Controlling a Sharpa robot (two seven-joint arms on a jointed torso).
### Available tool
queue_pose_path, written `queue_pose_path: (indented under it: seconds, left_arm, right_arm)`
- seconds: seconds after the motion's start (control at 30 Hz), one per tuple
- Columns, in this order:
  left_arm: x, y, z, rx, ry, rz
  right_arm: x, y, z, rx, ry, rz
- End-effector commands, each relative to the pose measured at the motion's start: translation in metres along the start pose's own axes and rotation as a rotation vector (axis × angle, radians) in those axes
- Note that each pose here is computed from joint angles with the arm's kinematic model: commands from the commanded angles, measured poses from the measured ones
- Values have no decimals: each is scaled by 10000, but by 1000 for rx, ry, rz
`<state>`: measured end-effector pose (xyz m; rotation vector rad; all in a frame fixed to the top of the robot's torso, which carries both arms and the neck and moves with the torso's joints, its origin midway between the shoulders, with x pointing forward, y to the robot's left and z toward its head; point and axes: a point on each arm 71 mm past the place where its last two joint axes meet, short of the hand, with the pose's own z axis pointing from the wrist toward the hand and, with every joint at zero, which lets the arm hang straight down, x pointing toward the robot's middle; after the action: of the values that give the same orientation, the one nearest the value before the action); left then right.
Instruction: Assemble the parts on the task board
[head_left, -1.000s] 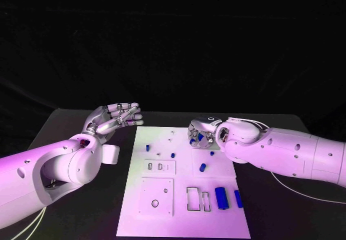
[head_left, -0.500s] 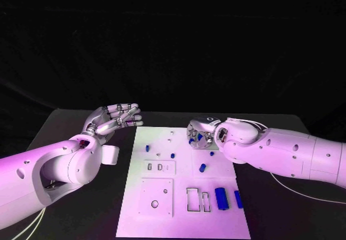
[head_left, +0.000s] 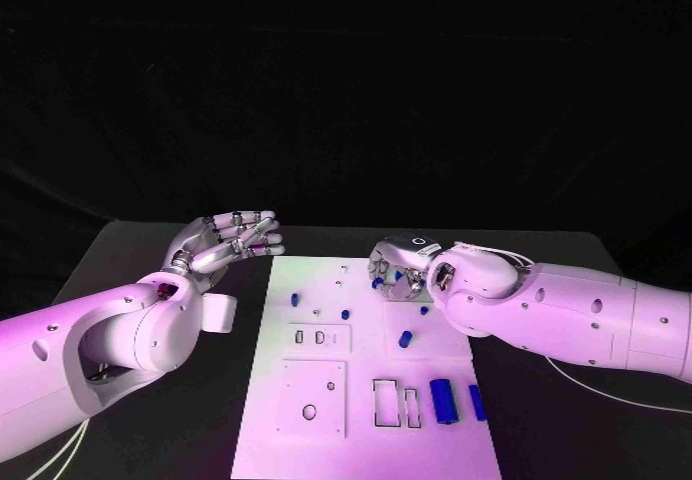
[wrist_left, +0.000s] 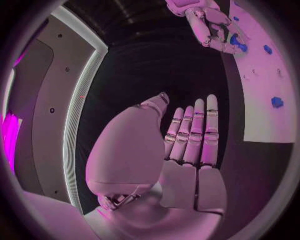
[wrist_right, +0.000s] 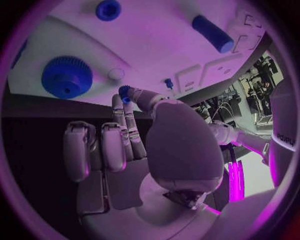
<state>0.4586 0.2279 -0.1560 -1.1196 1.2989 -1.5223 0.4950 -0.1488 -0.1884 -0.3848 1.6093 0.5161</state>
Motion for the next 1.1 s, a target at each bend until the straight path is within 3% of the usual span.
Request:
queue_pose_path:
  seconds: [0.03, 0.37, 1.1]
  left_arm:
    - [23, -12, 5, 7, 18, -11]
    - [33, -18, -6, 7, 21, -13]
    - [51, -43, -15, 11, 28, -15]
  right_arm:
    - [-63, 29, 19, 14, -77, -37]
    - [-100, 89, 111, 18, -120, -55]
    - [-105, 266, 293, -15, -152, -46]
